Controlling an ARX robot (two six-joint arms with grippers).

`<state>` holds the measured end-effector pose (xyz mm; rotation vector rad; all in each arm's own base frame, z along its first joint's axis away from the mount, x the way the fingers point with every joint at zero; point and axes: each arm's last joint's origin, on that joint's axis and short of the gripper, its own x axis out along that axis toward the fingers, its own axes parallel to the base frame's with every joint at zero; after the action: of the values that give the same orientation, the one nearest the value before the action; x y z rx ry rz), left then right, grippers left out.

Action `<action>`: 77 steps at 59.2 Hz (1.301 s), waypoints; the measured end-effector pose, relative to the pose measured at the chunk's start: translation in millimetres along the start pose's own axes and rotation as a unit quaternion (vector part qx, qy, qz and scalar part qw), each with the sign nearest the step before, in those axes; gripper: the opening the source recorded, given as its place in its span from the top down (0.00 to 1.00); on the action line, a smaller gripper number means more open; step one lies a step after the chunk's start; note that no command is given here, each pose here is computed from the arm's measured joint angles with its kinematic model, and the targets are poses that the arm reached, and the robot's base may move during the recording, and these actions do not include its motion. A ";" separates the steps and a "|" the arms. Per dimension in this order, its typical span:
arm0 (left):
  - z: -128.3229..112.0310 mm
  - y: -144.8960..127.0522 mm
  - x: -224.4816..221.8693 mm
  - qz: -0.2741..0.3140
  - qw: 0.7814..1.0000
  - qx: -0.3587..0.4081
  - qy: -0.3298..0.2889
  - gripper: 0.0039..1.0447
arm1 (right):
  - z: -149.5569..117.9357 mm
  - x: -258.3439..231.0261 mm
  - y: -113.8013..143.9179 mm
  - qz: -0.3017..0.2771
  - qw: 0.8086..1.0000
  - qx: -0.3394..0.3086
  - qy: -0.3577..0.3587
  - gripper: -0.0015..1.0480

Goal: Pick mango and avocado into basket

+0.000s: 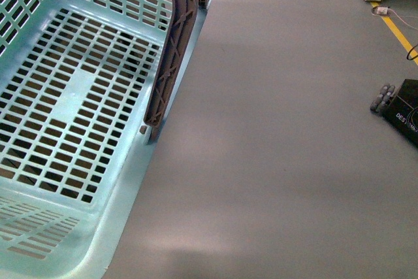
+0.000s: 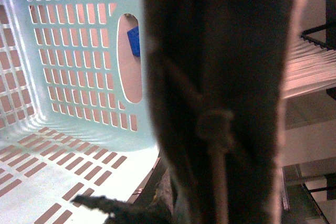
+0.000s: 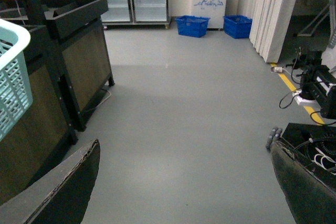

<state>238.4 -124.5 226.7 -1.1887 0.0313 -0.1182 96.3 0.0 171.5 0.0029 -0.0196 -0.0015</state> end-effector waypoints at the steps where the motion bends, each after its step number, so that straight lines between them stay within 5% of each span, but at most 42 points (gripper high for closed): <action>1: 0.0 0.0 0.0 0.000 1.000 0.000 0.000 0.95 | 0.0 0.0 0.0 0.000 1.000 0.000 0.000 0.08; 77: -2.3 -0.9 -1.0 -0.004 1.000 -0.002 0.009 0.95 | 0.0 0.0 0.0 -0.001 1.000 0.000 0.000 0.08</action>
<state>237.2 -126.8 226.7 -1.1924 0.0433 -0.1357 96.3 0.0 171.5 0.0025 -0.0200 -0.0026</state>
